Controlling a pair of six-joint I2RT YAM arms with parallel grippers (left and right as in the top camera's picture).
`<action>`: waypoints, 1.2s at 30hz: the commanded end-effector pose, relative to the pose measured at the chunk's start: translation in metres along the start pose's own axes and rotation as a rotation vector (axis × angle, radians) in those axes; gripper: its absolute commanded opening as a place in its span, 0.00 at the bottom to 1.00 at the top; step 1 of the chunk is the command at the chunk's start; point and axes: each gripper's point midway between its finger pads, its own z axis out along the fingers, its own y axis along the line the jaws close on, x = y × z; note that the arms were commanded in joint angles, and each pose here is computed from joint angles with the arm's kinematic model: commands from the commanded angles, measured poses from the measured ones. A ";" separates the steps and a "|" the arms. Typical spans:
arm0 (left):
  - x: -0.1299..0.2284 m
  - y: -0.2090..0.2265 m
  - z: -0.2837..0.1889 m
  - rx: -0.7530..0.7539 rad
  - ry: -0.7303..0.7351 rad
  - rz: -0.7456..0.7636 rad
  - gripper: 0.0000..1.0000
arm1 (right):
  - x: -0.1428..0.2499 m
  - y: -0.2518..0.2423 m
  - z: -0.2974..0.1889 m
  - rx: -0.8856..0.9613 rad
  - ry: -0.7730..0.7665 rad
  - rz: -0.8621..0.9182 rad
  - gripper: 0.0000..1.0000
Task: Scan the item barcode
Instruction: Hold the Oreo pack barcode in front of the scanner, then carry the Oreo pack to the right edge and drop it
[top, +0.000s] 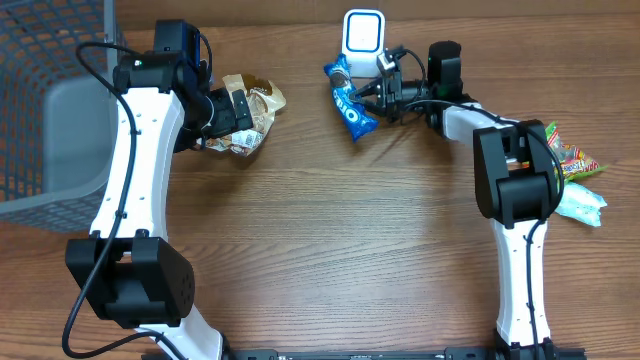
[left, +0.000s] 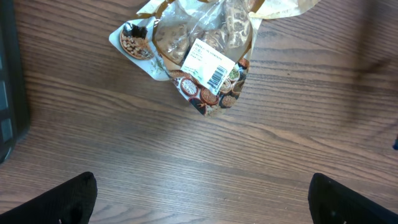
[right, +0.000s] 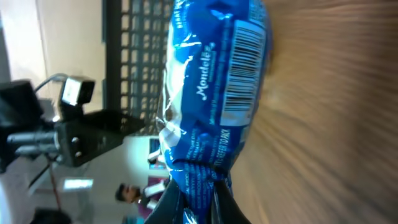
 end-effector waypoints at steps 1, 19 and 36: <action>0.002 -0.003 0.004 0.003 0.015 0.000 1.00 | -0.010 0.045 -0.001 0.000 -0.017 -0.226 0.04; 0.002 -0.003 0.004 0.004 0.015 0.000 1.00 | 0.070 0.164 -0.032 0.595 0.014 -0.456 0.04; 0.002 -0.003 0.004 0.004 0.015 0.000 1.00 | 0.144 0.178 -0.218 1.383 -0.252 -0.047 0.04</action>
